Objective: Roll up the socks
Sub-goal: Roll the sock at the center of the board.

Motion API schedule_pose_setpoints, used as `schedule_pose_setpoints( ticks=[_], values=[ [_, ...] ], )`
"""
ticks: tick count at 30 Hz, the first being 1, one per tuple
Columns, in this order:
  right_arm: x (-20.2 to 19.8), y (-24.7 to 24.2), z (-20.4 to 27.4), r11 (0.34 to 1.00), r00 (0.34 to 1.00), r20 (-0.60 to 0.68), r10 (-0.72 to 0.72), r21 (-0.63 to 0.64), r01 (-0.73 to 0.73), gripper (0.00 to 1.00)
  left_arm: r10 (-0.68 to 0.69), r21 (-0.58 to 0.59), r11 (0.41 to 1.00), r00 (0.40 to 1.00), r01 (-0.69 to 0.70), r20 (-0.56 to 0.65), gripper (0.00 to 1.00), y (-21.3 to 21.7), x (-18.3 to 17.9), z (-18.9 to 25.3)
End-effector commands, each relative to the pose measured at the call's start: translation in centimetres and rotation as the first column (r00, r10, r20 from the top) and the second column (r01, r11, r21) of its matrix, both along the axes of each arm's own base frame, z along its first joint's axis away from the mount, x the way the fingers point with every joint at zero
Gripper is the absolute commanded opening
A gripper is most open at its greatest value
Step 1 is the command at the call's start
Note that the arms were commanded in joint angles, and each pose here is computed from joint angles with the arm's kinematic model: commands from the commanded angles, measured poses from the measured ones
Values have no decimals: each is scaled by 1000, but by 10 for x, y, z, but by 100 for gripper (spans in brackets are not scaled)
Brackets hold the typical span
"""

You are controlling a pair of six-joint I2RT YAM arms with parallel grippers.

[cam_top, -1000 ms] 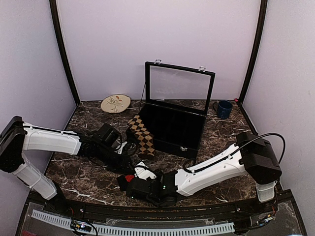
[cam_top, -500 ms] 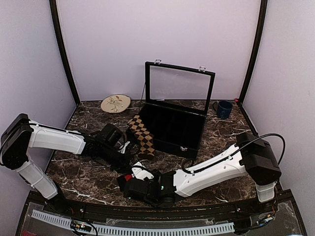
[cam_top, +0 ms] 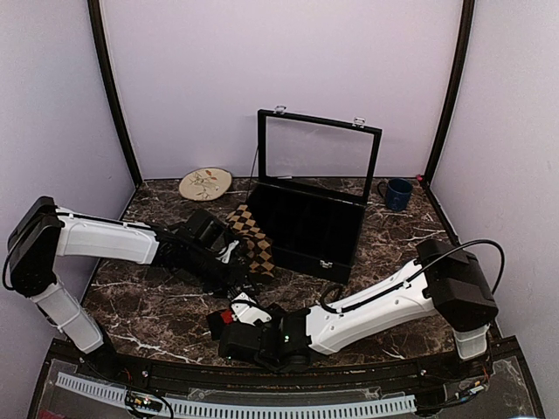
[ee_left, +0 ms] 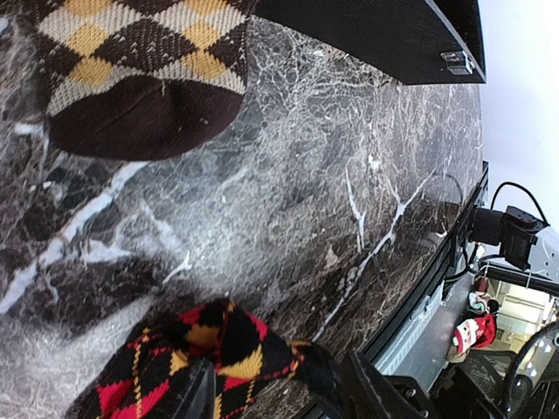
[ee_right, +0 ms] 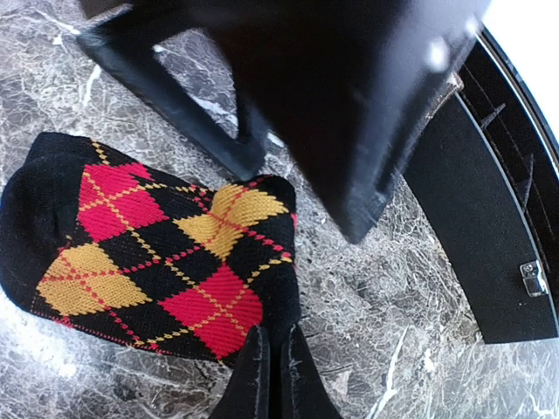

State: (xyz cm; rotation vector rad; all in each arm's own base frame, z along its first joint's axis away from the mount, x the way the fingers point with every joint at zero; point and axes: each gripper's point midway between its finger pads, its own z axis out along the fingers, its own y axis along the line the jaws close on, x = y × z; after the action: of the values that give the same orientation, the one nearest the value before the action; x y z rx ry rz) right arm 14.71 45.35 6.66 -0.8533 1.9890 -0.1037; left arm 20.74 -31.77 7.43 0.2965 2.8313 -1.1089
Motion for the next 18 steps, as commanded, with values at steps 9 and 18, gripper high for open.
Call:
schedule_pose_setpoints(
  ticks=[9,18],
  values=[
    [-4,4,7,999,998,50,25,-33,-23,0,-141,17,990,988,142,-69,56,-3,-18,1],
    [-4,1,7,999,998,51,23,-37,-21,0,-144,60,987,989,147,-43,56,3,-14,12]
  ],
)
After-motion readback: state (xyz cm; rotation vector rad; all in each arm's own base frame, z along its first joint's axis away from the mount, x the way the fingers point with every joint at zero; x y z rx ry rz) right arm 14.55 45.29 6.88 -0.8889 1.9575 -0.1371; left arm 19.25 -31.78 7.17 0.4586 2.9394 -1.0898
